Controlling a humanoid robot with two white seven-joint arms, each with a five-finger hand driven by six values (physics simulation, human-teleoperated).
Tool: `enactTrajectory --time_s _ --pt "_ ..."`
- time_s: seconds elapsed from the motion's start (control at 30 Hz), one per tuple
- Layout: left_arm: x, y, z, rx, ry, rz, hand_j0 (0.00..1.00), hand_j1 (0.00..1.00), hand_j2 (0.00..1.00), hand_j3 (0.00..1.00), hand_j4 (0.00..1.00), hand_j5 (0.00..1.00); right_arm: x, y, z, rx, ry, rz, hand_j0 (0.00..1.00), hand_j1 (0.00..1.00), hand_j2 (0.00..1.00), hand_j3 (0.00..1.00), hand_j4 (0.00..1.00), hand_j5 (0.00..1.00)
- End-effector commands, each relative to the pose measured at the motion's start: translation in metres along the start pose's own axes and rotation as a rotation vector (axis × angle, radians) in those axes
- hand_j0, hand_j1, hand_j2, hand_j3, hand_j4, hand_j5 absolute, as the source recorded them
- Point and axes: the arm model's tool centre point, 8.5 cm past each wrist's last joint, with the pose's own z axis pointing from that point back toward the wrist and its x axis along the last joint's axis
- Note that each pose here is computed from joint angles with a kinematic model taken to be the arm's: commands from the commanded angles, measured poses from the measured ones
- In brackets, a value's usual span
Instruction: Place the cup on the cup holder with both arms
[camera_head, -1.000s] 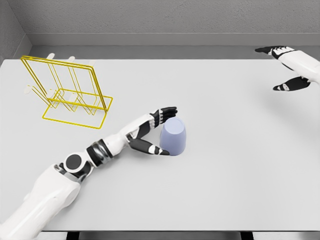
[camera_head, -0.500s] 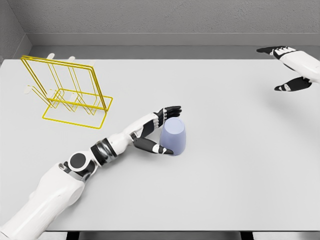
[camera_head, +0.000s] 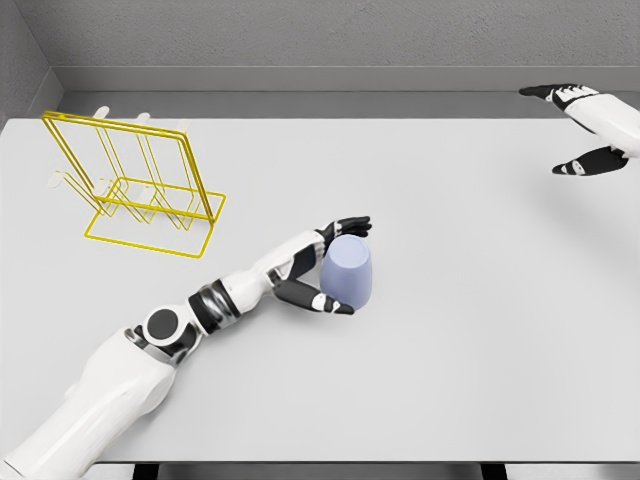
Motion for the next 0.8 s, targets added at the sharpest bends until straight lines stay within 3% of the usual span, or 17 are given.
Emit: enactTrajectory --time_s 0.0,0.1,0.2,0.3,0.6,0.77 --pt "0.000 -0.002 -0.001 0.001 -0.003 0.008 0.93 0.93 0.93 0.93 0.93 0.93 -0.001 -0.003 0.001 -0.007 0.003 -0.002 1.00 1.00 1.00 1.00 1.00 1.00" --pt "0.001 0.000 -0.001 0.005 -0.008 0.013 0.60 0.60 0.60 0.60 0.60 0.60 -0.001 -0.001 0.001 -0.005 0.002 -0.005 1.00 1.00 1.00 1.00 1.00 1.00" --pt "0.001 -0.001 -0.001 0.004 -0.011 0.014 0.46 0.46 0.46 0.46 0.46 0.46 0.000 0.000 0.000 -0.005 0.001 -0.006 1.00 1.00 1.00 1.00 1.00 1.00" --pt "0.001 -0.001 -0.001 0.005 -0.011 0.014 0.41 0.41 0.41 0.41 0.41 0.41 -0.001 -0.001 0.001 -0.005 0.002 -0.005 1.00 1.00 1.00 1.00 1.00 1.00" --pt "0.004 0.001 0.001 -0.011 -0.020 0.012 0.36 0.36 0.36 0.36 0.36 0.36 -0.002 -0.002 0.003 -0.004 0.007 -0.002 1.00 1.00 1.00 1.00 1.00 1.00" --pt "0.030 -0.003 0.000 -0.037 -0.093 0.003 0.36 0.36 0.36 0.36 0.36 0.36 -0.002 0.000 0.004 -0.002 0.008 -0.004 1.00 1.00 1.00 1.00 1.00 1.00"
